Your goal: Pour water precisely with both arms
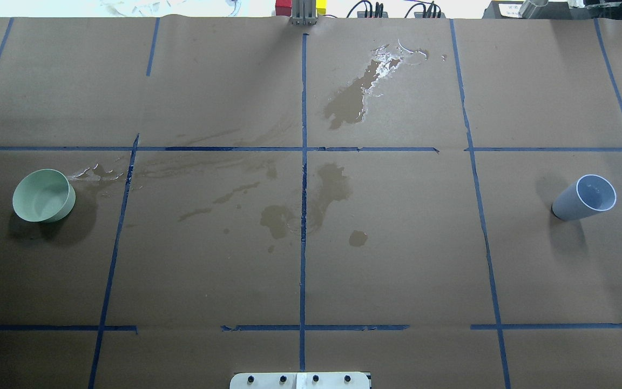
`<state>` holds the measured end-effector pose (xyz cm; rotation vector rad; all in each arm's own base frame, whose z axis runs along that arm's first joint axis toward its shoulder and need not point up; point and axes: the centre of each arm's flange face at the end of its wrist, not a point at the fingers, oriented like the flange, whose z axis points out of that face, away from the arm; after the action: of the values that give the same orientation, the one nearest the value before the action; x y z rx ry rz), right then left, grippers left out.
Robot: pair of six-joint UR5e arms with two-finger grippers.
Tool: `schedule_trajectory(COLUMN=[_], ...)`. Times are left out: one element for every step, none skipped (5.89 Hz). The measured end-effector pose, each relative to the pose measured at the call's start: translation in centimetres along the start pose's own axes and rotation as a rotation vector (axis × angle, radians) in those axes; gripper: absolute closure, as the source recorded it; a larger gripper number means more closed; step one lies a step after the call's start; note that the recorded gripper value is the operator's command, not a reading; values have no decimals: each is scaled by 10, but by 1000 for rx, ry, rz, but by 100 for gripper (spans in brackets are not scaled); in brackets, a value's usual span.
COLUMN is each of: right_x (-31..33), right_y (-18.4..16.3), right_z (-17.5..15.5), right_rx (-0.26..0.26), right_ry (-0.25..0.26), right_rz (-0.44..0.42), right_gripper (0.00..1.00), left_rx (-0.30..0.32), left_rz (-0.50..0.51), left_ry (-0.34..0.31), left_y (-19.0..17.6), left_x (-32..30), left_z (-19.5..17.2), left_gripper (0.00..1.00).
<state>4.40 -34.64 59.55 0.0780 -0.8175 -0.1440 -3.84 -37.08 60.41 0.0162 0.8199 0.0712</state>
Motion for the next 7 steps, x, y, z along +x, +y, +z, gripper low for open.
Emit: schedule_trajectory(right_x=[1, 1, 1, 2, 2, 1, 0], right_y=[2, 2, 3, 3, 3, 2, 1], right_z=[1, 1, 1, 1, 1, 0, 0], right_rx=[-2, -3, -3, -4, -3, -2, 0], right_ry=[1, 1, 1, 4, 8, 8, 3], right_rz=[2, 4, 4, 4, 9, 21, 58], right_gripper=[0, 0, 0, 0, 0, 0, 0], left_rx=[4, 9, 11, 9, 8, 8, 10], left_rz=[8, 19, 23, 21, 19, 18, 24], left_ry=[-1, -1, 1, 3, 5, 9, 11], left_y=[-4, -9, -11, -8, -6, -3, -1], left_x=[1, 4, 5, 4, 4, 3, 4], left_z=[-1, -2, -3, -2, -1, -1, -1], left_gripper=[0, 0, 0, 0, 0, 0, 0])
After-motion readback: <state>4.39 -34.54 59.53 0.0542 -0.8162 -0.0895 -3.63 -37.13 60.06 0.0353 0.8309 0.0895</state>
